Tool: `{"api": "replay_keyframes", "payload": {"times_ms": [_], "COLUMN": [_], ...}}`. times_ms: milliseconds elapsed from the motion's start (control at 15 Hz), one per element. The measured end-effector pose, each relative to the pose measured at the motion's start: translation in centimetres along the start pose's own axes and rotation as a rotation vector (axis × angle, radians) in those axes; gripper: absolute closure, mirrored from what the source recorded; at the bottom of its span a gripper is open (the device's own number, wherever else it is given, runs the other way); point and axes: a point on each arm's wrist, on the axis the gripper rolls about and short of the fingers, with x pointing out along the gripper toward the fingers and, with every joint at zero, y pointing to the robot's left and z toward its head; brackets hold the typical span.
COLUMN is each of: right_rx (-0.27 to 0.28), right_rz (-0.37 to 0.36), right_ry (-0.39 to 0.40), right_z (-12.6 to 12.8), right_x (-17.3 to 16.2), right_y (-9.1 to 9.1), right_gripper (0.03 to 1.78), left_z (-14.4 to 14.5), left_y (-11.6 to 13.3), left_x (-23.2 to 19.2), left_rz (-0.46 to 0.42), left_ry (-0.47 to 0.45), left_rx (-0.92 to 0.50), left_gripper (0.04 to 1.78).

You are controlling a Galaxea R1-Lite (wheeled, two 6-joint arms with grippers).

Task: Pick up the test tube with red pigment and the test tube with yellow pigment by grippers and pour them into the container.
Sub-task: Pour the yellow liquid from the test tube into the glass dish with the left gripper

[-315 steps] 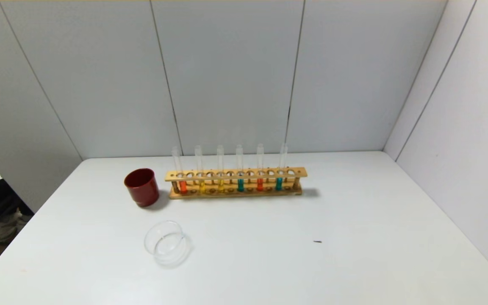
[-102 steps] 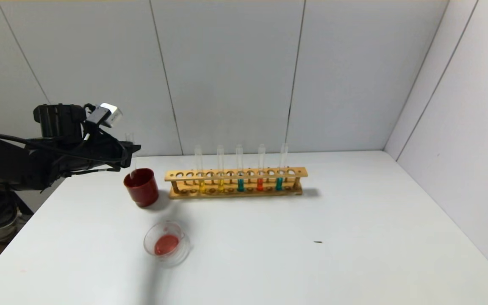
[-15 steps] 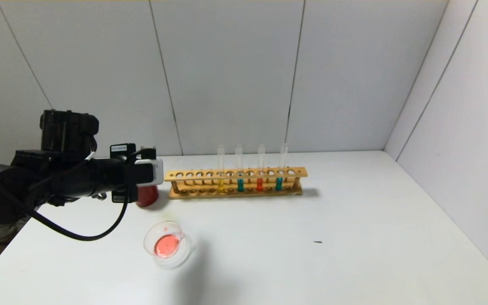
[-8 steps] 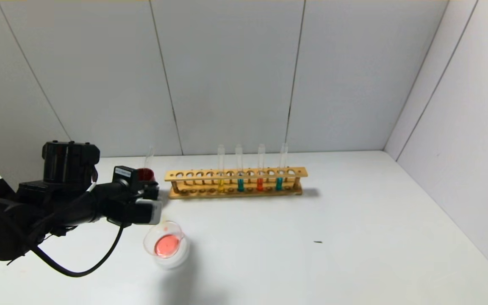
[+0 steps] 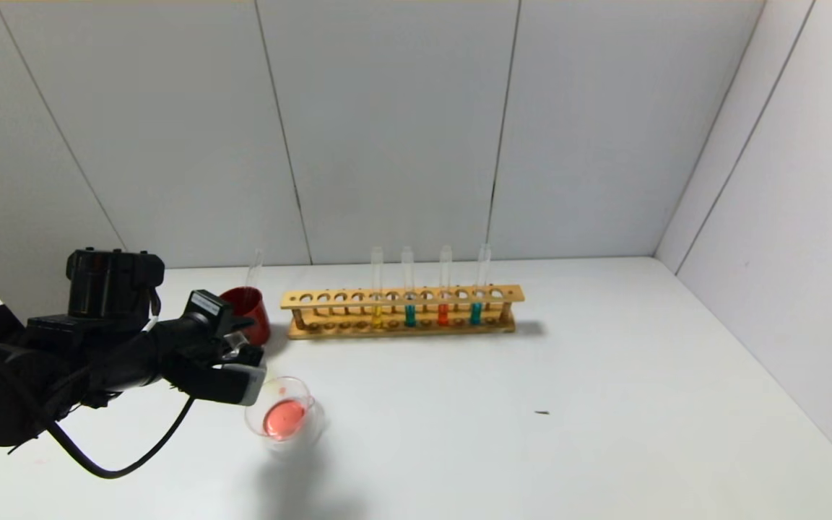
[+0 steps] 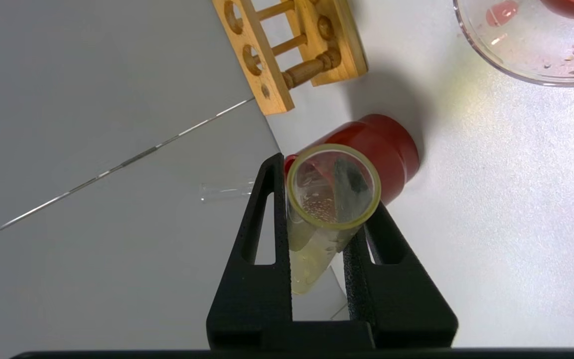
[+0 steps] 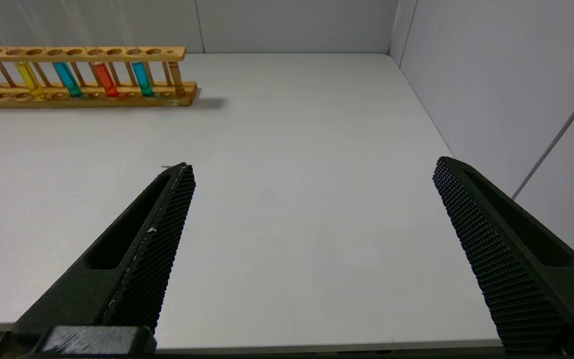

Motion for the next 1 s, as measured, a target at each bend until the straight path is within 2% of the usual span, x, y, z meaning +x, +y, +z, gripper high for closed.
{"api": "replay_keyframes", "payload": {"times_ms": [533, 1000], "right_rx": [0.0, 0.0], "right_rz": [0.0, 0.001], "right_ry": [0.0, 0.0], "right_z": [0.0, 0.0], "right_x": [0.0, 0.0], "right_y": [0.0, 0.0], "right_gripper": [0.06, 0.06], "left_z": [-0.6, -0.9], "left_y": [-0.7, -0.6], "left_x": [1.6, 2.6], "left_rz": [-0.056, -0.07], "left_ry": [0.058, 0.061], "left_rx": [0.131, 0.258], "left_gripper": [1.48, 1.48]}}
